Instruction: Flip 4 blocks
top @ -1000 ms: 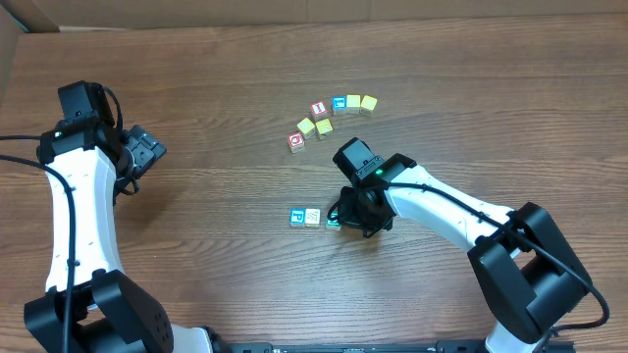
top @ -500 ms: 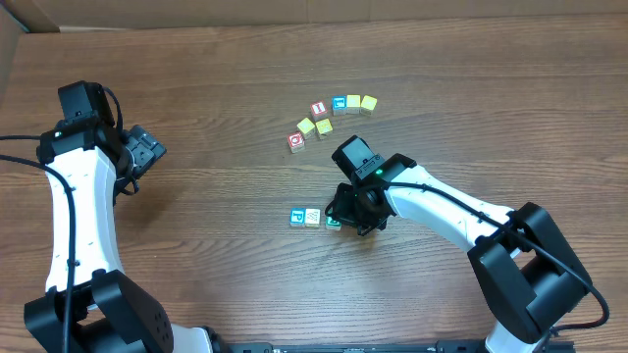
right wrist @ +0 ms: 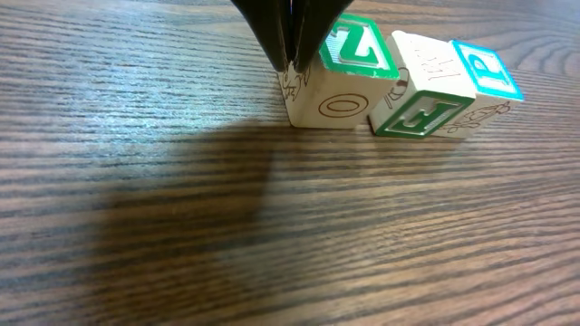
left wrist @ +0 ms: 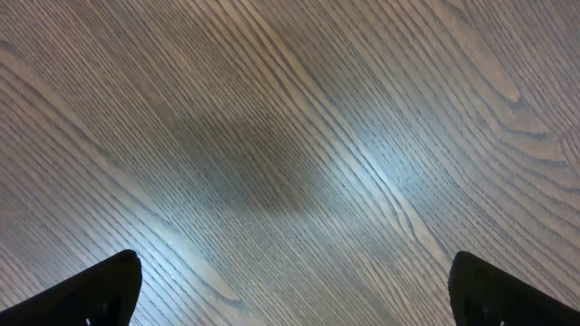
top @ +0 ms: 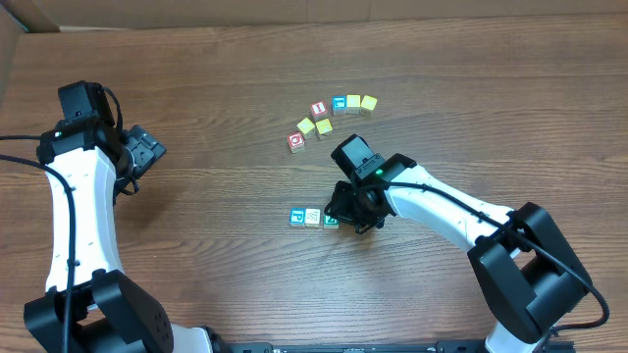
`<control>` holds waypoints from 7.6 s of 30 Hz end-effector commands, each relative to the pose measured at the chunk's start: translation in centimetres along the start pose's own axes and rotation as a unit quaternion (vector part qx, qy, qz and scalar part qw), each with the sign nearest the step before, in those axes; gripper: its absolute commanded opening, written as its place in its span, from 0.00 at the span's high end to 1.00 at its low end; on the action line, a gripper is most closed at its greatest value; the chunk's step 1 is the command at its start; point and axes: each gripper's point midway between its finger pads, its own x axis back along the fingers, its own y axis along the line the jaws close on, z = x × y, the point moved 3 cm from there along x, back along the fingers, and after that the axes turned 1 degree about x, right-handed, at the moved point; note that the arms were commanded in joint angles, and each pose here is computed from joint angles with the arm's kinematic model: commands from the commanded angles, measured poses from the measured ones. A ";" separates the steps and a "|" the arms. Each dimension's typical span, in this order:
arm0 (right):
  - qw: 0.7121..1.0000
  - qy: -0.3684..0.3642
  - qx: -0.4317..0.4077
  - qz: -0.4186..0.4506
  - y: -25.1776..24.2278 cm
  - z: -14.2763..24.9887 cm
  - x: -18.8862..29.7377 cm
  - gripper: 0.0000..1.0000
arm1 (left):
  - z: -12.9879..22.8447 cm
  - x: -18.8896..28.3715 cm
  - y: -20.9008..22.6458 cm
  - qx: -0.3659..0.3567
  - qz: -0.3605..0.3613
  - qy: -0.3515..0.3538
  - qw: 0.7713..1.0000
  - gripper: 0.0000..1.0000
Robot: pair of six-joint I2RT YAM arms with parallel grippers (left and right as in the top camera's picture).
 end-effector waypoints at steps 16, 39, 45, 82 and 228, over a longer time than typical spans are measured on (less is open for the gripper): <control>0.997 0.017 -0.078 -0.018 0.7 0.5 -0.1 0.96 | -0.4 0.4 0.0 0.004 0.001 -0.009 1.000 0.00; 0.998 0.054 0.012 0.035 -0.2 3.2 0.4 0.96 | -0.4 0.4 0.0 0.004 0.001 -0.009 1.000 0.00; 0.996 0.016 0.054 0.073 0.1 4.2 -0.3 0.96 | -0.4 0.4 0.0 0.004 0.001 -0.009 1.000 0.00; 0.988 -0.072 0.105 0.084 1.8 3.6 -1.0 0.96 | -0.4 0.4 0.1 0.004 0.001 -0.009 1.000 0.00; 0.932 -0.184 0.300 0.089 12.1 -13.8 -2.2 0.47 | -0.4 0.4 0.0 0.004 0.001 -0.009 1.000 0.00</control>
